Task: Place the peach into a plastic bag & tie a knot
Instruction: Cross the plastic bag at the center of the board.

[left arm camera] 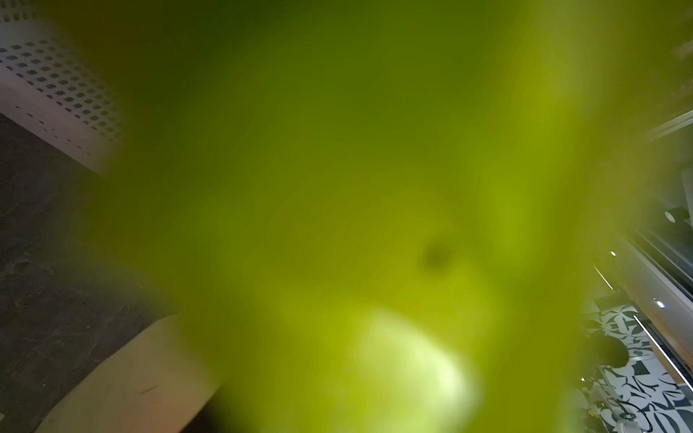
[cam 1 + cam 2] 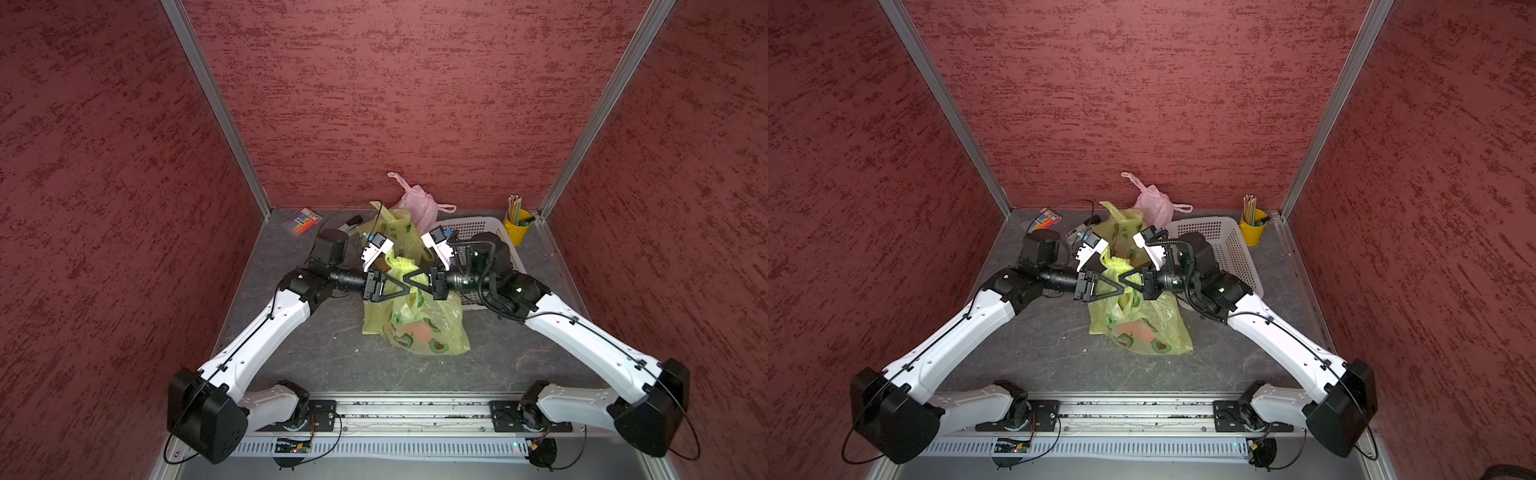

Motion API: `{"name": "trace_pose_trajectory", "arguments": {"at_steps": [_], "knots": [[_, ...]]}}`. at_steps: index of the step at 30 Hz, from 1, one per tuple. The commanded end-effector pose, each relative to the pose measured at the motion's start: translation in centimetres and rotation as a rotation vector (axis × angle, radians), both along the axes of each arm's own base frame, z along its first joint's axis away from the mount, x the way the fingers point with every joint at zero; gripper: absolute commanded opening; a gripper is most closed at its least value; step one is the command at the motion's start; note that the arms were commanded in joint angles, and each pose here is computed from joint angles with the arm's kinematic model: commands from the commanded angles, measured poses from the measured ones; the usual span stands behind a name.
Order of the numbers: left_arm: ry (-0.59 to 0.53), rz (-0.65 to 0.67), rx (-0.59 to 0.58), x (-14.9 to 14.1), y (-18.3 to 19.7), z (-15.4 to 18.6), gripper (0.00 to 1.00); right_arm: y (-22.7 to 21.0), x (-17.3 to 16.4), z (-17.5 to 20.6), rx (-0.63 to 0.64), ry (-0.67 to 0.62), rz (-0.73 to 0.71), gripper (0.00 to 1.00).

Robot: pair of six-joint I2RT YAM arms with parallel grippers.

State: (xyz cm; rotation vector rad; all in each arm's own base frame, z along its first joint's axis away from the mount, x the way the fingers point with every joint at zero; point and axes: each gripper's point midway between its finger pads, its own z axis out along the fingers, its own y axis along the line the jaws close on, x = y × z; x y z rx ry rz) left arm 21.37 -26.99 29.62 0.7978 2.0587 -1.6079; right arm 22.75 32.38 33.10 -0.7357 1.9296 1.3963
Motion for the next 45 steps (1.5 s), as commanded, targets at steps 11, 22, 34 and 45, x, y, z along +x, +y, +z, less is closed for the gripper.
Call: {"name": "trace_pose_trajectory", "arguments": {"at_steps": [11, 22, 34, 45], "knots": [[0.012, 0.001, 0.04, -0.2, 1.0, -0.5, 0.0, -0.7, -0.3, 1.7, -0.001, -0.063, -0.01, 0.0], [-0.005, 0.021, 0.014, -0.1, 1.8, 0.7, 0.0, -0.9, -0.4, 0.7, -0.034, -0.052, -0.013, 0.15], [0.0, -0.028, -0.032, -1.1, 1.7, 2.2, 0.0, -0.9, 0.8, -0.2, -0.075, -0.051, -0.06, 0.19], [0.032, -0.084, -0.041, -2.0, 0.6, 1.9, 0.0, -1.0, 2.8, 0.5, -0.055, -0.047, -0.165, 0.0]]}}
